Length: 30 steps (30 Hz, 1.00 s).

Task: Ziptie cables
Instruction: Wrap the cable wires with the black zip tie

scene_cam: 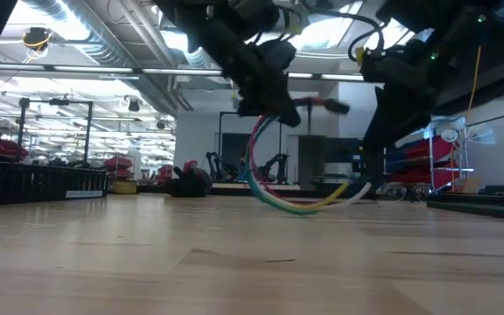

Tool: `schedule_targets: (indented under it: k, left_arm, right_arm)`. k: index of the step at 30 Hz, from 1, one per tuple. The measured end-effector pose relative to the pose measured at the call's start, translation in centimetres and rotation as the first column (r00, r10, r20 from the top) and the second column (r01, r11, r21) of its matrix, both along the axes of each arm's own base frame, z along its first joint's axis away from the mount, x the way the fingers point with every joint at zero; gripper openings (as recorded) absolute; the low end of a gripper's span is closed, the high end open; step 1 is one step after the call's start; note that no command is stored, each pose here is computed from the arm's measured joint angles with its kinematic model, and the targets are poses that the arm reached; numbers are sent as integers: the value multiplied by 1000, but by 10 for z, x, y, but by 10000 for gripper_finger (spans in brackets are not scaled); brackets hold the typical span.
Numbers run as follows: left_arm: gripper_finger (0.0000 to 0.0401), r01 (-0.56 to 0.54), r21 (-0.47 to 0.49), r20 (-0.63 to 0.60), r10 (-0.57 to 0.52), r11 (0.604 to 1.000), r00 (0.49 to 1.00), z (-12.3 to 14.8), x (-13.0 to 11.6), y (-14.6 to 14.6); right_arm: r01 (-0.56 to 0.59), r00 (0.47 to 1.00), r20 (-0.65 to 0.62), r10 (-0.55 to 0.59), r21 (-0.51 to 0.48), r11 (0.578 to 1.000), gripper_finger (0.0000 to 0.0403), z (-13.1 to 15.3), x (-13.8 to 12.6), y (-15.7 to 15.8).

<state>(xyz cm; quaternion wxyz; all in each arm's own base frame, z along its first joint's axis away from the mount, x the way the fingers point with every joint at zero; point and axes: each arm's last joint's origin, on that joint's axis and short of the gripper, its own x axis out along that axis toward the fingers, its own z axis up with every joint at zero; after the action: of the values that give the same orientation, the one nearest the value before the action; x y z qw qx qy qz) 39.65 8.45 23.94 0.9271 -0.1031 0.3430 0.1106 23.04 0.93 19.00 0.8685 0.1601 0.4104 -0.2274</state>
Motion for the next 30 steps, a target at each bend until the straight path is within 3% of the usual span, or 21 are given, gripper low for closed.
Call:
schedule_targets:
  k: [5,9,17,23,26,30]
  left_arm:
    - [125,-64,-47,-53,62,997,997,2,-10,9]
    - [173,-76,-49,-30,75,996,997,27,-22,9]
    - [202,-37,-58,-38,35,998,999,48,-37,-12]
    - [187,-75,-155,-136,54,985,989,12,-29,-33]
    - [180,-117,-181,-197,80,976,977,-11,-26,-31]
    - [174,-78,-188,-231,33,979,972,-36,-22,-16]
  right_arm:
    - [-39,999,8,39,-16,999,186,1,2,0]
    - [-49,999,2,49,-22,999,186,1,1,0]
    - [-93,996,-12,93,-43,995,186,1,1,1]
    - [-124,992,-20,123,-76,989,186,1,2,0]
    - [-129,992,-21,128,-82,988,186,1,2,0]
    - [-118,993,-7,118,-101,988,186,2,3,0]
